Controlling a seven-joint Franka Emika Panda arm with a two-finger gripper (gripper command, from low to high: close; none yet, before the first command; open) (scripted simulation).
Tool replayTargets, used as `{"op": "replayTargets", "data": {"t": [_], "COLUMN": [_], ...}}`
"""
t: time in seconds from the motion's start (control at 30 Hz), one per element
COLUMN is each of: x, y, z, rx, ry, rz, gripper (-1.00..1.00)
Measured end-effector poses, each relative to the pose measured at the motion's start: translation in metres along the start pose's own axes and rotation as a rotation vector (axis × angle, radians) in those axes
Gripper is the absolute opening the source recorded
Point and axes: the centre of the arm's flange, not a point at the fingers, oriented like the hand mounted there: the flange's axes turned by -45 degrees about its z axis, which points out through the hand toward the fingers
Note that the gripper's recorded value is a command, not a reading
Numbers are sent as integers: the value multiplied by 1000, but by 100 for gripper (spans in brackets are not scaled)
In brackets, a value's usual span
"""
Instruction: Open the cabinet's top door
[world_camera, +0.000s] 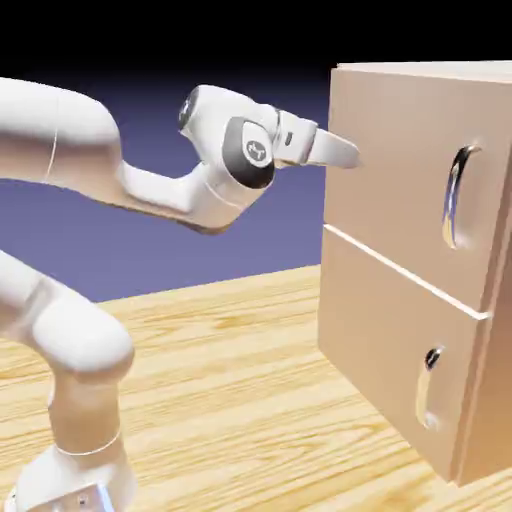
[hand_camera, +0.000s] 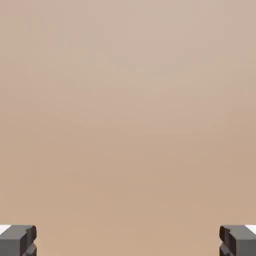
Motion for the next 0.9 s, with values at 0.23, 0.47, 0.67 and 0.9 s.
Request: {"op": "replayTargets", "data": {"t": [0.23,0.47,0.67,0.9], "x": [6,1,-12,-36], "y": [26,57,87,124], "z": [-9,-8,0,20], "rx": [-7,-17,-25,-32], "ry": [96,177,233,281], "rz": [10,28,47,69], "gripper": [0,0,0,0]}}
